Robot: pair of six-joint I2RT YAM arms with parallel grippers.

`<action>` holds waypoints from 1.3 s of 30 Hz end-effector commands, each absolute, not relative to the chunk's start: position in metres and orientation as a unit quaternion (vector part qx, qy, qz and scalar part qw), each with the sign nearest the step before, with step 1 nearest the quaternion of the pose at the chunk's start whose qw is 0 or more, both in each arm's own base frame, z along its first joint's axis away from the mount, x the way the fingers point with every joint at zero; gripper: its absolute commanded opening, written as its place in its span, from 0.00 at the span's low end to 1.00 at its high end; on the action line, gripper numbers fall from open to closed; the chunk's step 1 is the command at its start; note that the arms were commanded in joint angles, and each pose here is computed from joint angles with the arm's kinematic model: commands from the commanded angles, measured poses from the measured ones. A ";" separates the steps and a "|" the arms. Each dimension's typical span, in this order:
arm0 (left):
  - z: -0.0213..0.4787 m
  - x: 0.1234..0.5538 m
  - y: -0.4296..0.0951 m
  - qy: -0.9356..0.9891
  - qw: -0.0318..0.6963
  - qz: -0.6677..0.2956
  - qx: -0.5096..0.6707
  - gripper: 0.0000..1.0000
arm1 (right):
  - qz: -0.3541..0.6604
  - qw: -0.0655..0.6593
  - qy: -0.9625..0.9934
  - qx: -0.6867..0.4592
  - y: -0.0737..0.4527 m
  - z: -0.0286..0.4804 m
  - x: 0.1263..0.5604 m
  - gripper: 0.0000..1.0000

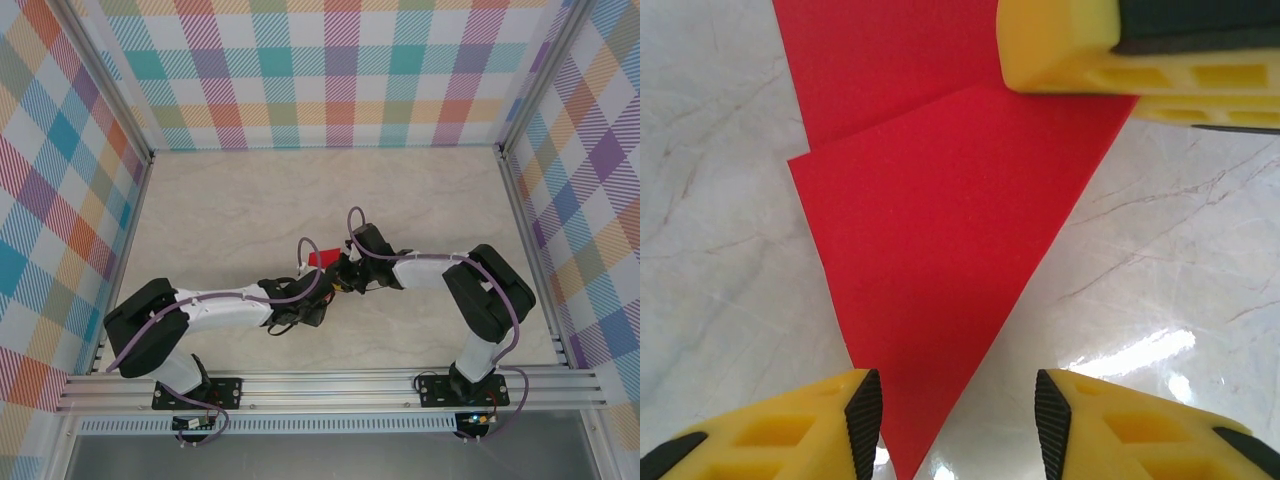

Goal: Fold a paper plane with a square sheet of paper (pick it up from the middle)
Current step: Fourth fold the wing at the center of the table.

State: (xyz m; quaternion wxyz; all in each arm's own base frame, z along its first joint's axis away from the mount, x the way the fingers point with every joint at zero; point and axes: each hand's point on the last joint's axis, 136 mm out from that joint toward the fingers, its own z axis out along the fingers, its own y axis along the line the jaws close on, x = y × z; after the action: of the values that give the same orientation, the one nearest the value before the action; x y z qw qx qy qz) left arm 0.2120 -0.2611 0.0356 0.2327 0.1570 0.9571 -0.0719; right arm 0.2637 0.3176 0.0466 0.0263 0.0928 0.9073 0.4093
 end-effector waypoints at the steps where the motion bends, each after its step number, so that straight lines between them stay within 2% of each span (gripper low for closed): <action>1: 0.045 0.222 -0.267 0.951 0.268 -0.058 0.142 0.45 | 0.414 0.021 0.907 0.078 0.320 0.050 0.265 0.16; 7: 0.041 0.222 -0.267 0.949 0.278 -0.033 0.145 0.38 | 0.414 0.017 0.907 0.077 0.320 0.049 0.264 0.16; 15: 0.036 0.221 -0.263 0.947 0.288 -0.002 0.142 0.35 | 0.413 0.021 0.907 0.078 0.318 0.050 0.265 0.16; 23: 0.035 0.221 -0.262 0.946 0.291 0.004 0.139 0.25 | 0.409 0.019 0.909 0.077 0.316 0.049 0.264 0.16; 30: 0.032 0.222 -0.258 0.947 0.291 0.014 0.138 0.25 | 0.409 0.020 0.909 0.079 0.316 0.048 0.265 0.15; 39: 0.029 0.221 -0.257 0.947 0.289 0.018 0.139 0.26 | 0.414 0.018 0.907 0.077 0.319 0.050 0.266 0.08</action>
State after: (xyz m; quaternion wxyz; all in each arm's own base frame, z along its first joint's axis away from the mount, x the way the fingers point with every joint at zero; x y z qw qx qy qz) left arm 0.2203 -0.2583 0.0263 0.2827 0.1410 0.9488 0.0036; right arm 0.2610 0.3128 0.0431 0.0159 0.0891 0.9103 0.4039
